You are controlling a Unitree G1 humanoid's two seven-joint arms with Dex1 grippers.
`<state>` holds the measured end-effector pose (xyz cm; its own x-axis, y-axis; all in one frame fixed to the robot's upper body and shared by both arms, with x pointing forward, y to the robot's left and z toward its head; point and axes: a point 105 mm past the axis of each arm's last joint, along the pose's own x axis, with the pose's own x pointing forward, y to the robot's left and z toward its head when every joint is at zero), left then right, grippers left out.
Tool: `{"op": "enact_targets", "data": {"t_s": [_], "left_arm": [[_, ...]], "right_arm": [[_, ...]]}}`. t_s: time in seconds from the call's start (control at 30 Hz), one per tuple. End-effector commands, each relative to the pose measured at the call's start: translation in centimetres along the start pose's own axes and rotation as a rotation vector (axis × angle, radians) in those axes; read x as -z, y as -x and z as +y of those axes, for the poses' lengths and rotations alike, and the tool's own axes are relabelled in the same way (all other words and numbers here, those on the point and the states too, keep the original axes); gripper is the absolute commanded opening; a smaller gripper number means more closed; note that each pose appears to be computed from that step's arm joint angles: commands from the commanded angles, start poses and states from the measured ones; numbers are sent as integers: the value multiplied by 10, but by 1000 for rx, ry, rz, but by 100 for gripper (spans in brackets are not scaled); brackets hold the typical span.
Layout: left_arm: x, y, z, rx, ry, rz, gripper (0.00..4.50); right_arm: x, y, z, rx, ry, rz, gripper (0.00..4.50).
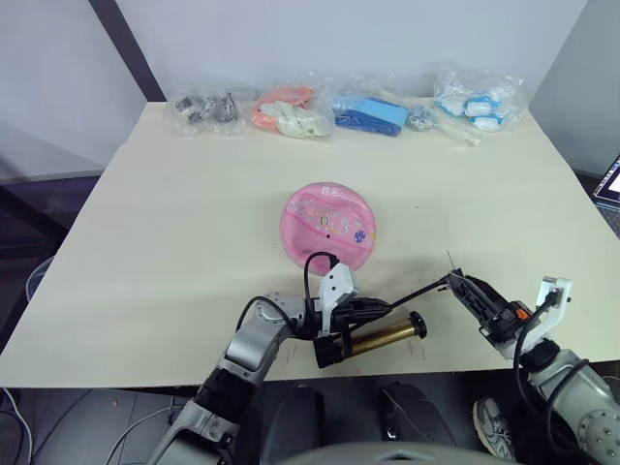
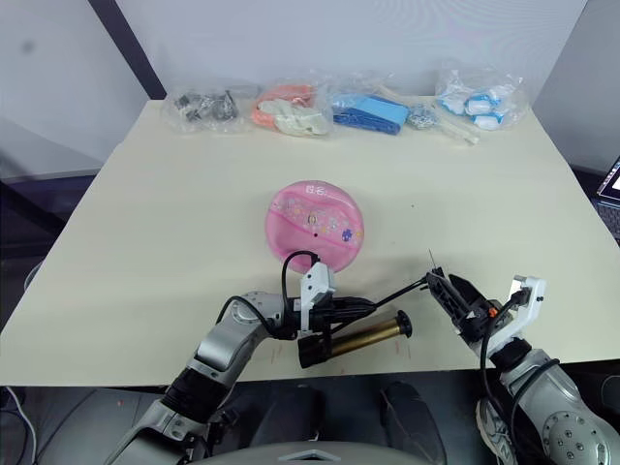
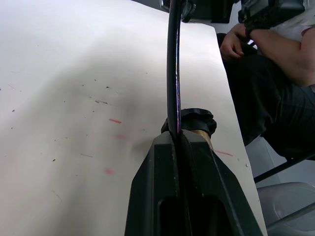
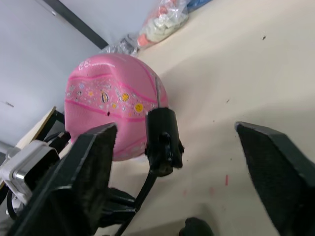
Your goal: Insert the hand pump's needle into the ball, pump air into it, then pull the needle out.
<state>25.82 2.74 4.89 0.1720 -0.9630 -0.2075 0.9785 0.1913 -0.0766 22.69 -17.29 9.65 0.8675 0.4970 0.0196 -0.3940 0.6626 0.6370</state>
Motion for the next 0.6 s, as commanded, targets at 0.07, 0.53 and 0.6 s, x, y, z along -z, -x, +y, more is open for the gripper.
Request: {"op": "enact_targets", "data": {"t_s": [0.07,0.53,0.6], "left_arm": [[-9,-1,-2,16,-32,-32,0],[-7,2,-2,22,-37,-26,0],[-6,2,-2,23,-38,-25,0]], "right_arm": [[-4,1,6,-20,10,-6,399],[-3,1,4,-13,7,-3,35],[-3,1,3,-12,8,-2,35]]}}
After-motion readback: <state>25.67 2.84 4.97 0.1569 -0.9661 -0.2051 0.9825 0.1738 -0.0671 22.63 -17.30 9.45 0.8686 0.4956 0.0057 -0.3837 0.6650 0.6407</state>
